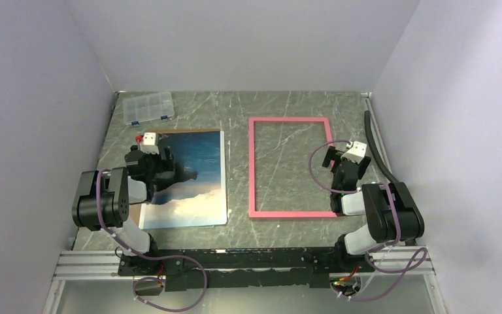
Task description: Put the photo into the frame
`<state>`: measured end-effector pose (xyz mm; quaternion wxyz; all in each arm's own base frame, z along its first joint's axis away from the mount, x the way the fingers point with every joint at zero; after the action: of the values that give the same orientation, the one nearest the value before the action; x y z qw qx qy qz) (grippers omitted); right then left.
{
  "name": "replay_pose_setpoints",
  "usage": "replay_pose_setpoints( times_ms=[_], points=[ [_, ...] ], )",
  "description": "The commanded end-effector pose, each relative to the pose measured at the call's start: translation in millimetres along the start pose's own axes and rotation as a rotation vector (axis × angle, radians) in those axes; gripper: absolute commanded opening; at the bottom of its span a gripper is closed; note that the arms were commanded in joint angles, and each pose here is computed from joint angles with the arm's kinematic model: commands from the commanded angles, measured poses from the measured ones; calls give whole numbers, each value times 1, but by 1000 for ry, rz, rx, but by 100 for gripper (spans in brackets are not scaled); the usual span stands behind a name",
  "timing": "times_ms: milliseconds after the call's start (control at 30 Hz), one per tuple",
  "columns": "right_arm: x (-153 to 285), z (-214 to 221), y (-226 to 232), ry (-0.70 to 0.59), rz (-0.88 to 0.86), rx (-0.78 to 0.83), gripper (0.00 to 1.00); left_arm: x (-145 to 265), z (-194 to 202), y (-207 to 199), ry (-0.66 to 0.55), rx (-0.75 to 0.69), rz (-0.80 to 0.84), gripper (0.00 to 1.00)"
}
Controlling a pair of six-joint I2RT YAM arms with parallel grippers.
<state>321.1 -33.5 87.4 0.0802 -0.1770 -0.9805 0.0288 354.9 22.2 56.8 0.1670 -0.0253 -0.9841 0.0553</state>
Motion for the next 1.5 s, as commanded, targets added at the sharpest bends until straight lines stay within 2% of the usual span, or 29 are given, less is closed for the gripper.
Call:
replay_pose_setpoints(
  times_ms=[0,367,467,500,600,667,733,767,833,900,967,1067,1133,1267,1467],
  points=[
    [-4,-17,1,-67,1,-22,100,-3,-11,1,-45,-7,-6,94],
    [-6,-15,2,-49,-4,-34,100,-3,-12,1,-46,-8,-5,94],
    [-5,-23,1,-52,7,-36,100,-2,-16,-1,-48,-5,42,94],
    [-7,-34,1,-71,28,-18,100,-1,-20,0,-32,30,46,94],
    [-14,-62,8,33,106,19,100,-3,-47,5,73,58,28,94],
    [-15,-89,17,79,76,-40,100,1,-62,5,151,16,28,94],
    [-16,-118,34,63,-29,-112,100,9,-80,7,189,7,14,93],
    [-18,-129,43,52,-57,-212,100,13,-88,9,204,25,4,93],
    [-16,-142,63,143,-157,-411,100,24,-101,11,251,79,-13,93],
    [-13,-153,83,232,-285,-475,100,32,-120,13,273,115,-16,93],
    [-5,-149,115,328,-398,-426,100,40,-133,12,319,181,-29,93],
    [17,-131,161,440,-356,-167,100,47,-148,13,389,201,-51,88],
    [32,-123,185,505,-331,-63,100,51,-154,16,434,210,-58,87],
    [63,-101,224,546,-358,82,100,60,-160,24,483,279,-82,85],
    [84,-66,260,611,-372,214,100,74,-165,30,506,324,-104,83]
  ],
)
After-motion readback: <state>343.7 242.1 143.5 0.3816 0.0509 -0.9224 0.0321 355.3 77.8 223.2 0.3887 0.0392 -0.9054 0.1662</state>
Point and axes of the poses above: each gripper's point midway between its finger pads, its own x axis back along the fingers, its own y axis along the line the jaws close on, z = x × y, the point moved 4 cm from there along x, back along the fingers, and after that the axes turned 5 degrees about x, right-handed, at the moved point
